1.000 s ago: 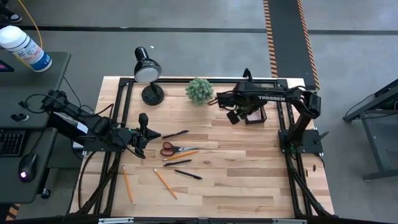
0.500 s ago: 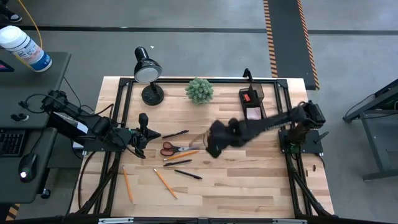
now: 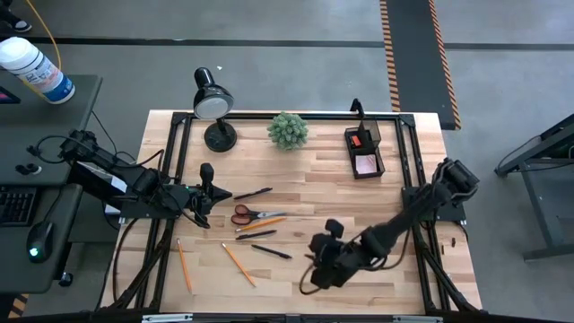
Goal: Pick and place office supplies into organizer
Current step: Put the bottom ballpen into the desk organizer
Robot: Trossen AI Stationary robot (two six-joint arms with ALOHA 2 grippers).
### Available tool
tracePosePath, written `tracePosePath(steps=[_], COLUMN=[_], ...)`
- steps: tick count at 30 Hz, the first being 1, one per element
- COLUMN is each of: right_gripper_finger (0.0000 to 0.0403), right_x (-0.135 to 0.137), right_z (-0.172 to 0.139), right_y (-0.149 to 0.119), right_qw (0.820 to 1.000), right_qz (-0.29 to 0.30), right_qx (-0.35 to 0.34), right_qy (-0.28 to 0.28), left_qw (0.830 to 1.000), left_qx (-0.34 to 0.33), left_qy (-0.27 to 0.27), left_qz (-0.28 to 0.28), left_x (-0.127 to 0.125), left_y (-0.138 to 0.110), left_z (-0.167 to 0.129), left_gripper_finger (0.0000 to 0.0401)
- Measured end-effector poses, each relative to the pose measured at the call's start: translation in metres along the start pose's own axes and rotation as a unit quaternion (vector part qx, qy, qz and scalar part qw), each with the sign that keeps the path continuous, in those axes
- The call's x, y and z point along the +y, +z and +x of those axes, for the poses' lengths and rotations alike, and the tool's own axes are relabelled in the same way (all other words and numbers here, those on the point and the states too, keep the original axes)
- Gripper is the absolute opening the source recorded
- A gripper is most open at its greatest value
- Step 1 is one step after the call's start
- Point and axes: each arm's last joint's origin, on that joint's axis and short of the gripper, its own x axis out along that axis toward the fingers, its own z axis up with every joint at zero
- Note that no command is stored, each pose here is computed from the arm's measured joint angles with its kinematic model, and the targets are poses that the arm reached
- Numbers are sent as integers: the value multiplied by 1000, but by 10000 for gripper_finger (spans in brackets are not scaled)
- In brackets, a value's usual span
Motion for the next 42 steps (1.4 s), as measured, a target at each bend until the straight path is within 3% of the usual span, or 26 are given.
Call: tracePosePath(steps=[3,7,10,14,22,28,42], right_gripper_finger=[119,119,119,119,119,119,119], right_x=[-5,-21,-31,-30,-5,0,-15], right_z=[13,30,36,52,98,109,117], right_y=[-18,-35,-43,-53,-58,-54,-54], right_qw=[999,996,992,990,991,994,997], right_qz=[-10,24,41,6,-64,-87,-61], right_qx=[-11,-45,-91,-128,-99,-65,-29], right_qy=[38,73,74,66,60,30,22], left_qw=[1000,1000,1000,999,999,999,999], left_qx=[0,0,-4,-8,-9,-9,-9], left_qy=[0,0,2,5,5,5,6], left_qz=[0,14,26,40,47,47,44], left_x=[0,0,1,1,1,1,1], left_y=[0,0,1,2,2,2,2], left_z=[0,0,0,0,0,0,0], left_gripper_finger=[1,1,1,1,1,1,1])
